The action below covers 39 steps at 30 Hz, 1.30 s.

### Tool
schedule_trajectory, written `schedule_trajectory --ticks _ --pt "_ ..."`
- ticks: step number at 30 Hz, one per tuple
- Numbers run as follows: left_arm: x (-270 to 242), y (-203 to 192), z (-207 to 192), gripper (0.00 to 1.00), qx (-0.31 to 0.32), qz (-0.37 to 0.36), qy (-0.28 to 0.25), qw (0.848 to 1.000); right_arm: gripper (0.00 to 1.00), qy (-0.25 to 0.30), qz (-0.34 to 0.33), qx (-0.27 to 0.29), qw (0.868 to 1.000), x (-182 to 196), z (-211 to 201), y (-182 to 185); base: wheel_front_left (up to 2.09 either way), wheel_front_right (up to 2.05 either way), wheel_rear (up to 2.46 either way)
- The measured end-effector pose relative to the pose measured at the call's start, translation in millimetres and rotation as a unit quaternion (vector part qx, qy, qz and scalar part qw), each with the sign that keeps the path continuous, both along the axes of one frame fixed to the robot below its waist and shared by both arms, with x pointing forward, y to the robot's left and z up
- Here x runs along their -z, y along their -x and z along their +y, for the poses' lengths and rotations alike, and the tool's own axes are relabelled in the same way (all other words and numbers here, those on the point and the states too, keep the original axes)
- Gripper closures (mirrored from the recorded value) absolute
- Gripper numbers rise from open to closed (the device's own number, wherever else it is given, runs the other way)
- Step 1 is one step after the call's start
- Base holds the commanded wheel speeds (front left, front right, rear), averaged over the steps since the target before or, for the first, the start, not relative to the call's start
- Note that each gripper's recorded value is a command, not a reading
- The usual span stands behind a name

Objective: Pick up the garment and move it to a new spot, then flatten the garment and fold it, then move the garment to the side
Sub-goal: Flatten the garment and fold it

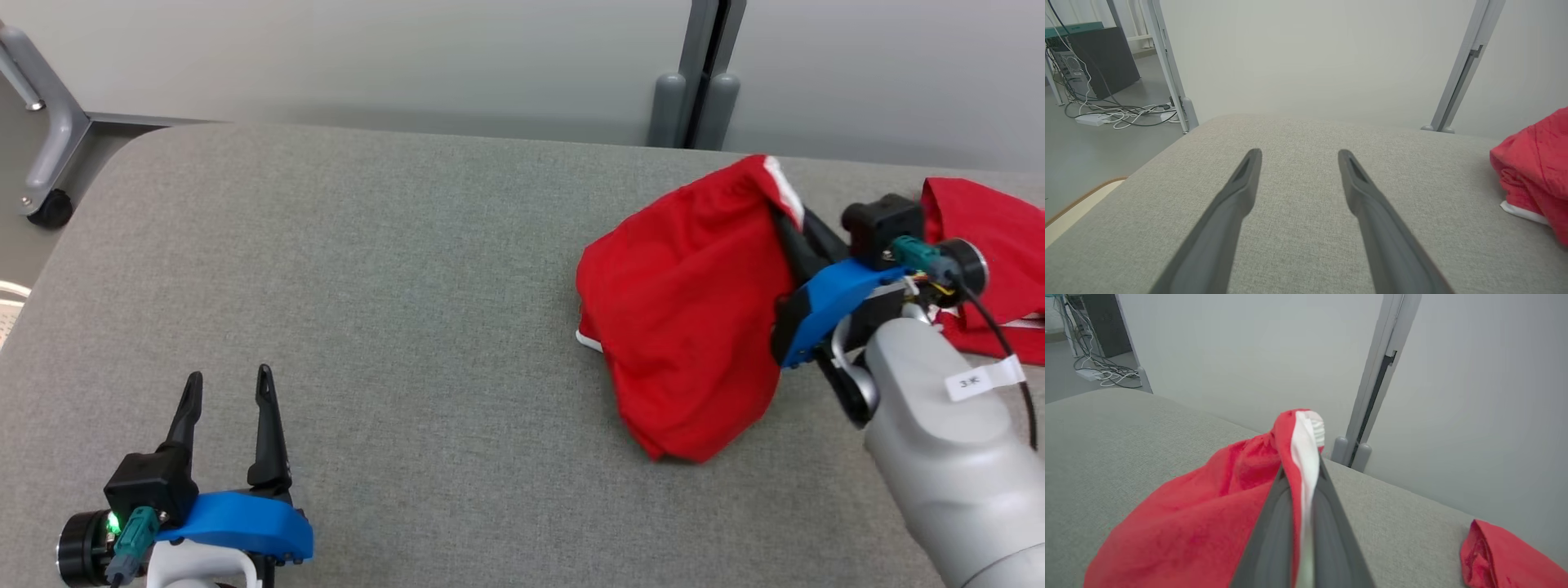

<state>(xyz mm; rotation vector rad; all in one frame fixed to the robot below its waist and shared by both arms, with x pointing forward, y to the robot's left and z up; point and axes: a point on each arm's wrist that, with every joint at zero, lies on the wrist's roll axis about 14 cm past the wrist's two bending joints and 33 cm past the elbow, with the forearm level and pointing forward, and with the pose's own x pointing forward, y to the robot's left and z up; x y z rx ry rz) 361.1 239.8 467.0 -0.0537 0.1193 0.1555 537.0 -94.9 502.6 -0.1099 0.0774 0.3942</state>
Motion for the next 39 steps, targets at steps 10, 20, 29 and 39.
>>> schedule_trajectory --ticks 10,20,29,39 --pt "-6 11 3 0.0 -0.007 -0.005 0.001 1.0 1.0 -0.036 -0.018 -0.189 0.981 -6 142 76 0.0 0.0 0.0" --pt "-1 13 8 0.0 -0.017 0.003 0.002 1.0 1.0 -0.055 0.066 -0.354 0.931 40 223 186 0.0 0.0 0.0" --pt "1 8 6 0.0 -0.014 0.003 0.004 1.0 0.0 -0.083 0.094 -0.376 0.918 42 231 215 0.0 0.0 0.0" --pt "-3 3 1 0.0 -0.004 -0.004 0.001 1.0 0.0 -0.076 0.008 -0.211 0.975 7 145 119 0.0 0.0 0.0"
